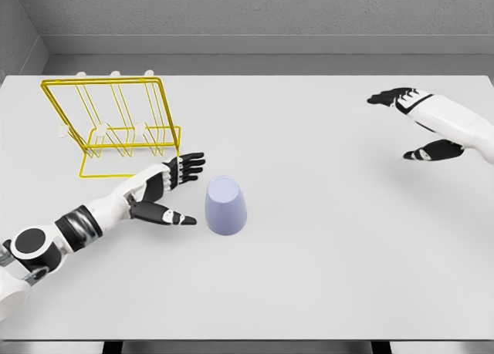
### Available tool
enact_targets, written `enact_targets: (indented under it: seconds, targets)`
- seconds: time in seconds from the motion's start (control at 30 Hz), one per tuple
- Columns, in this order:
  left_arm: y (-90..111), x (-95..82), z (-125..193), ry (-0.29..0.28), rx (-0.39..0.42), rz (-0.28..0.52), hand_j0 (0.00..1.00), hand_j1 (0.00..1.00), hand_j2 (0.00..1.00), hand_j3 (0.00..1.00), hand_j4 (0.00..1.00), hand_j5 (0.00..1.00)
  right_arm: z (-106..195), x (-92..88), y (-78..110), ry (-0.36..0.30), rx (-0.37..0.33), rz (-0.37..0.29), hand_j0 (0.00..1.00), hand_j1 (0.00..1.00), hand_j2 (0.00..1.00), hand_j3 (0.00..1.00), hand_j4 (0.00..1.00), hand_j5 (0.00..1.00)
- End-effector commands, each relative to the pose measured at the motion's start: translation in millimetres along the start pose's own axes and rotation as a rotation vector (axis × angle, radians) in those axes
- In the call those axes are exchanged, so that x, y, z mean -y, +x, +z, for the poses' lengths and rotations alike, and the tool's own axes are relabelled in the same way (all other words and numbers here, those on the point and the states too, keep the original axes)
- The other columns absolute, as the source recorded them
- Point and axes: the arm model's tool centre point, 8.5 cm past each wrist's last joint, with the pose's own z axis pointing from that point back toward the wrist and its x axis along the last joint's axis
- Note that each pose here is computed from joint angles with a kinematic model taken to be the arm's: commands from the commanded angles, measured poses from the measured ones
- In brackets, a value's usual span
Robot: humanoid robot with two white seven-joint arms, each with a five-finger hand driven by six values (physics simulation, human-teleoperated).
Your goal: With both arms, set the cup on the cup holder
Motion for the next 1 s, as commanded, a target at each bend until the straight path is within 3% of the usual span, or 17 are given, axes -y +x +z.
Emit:
enact_targets:
  seconds: [0.0,0.3,0.67,0.97]
  targets:
    - [-1.3,5.1,-4.0,-0.008,-0.007,0.032,1.00,1.00,1.00,1.00,1.00,1.00,6.3,9.2,-5.1,-0.038,-0.020,-0.005,1.00,1.00,1.00,1.00,1.00,1.00]
    - [8.9,12.8,-19.2,-0.033,0.026,0.041,1.00,1.00,1.00,1.00,1.00,1.00,6.6,8.0,-4.5,-0.054,-0.020,-0.015,1.00,1.00,1.00,1.00,1.00,1.00]
    - [3.7,25.3,-31.3,-0.056,0.017,0.061,1.00,1.00,1.00,1.00,1.00,1.00,5.6,8.7,-2.6,-0.057,-0.014,-0.013,1.00,1.00,1.00,1.00,1.00,1.00]
    - [4.7,24.4,-32.9,-0.058,0.017,0.057,1.00,1.00,1.00,1.00,1.00,1.00,8.4,12.6,-2.3,-0.079,-0.016,-0.013,1.00,1.00,1.00,1.00,1.00,1.00]
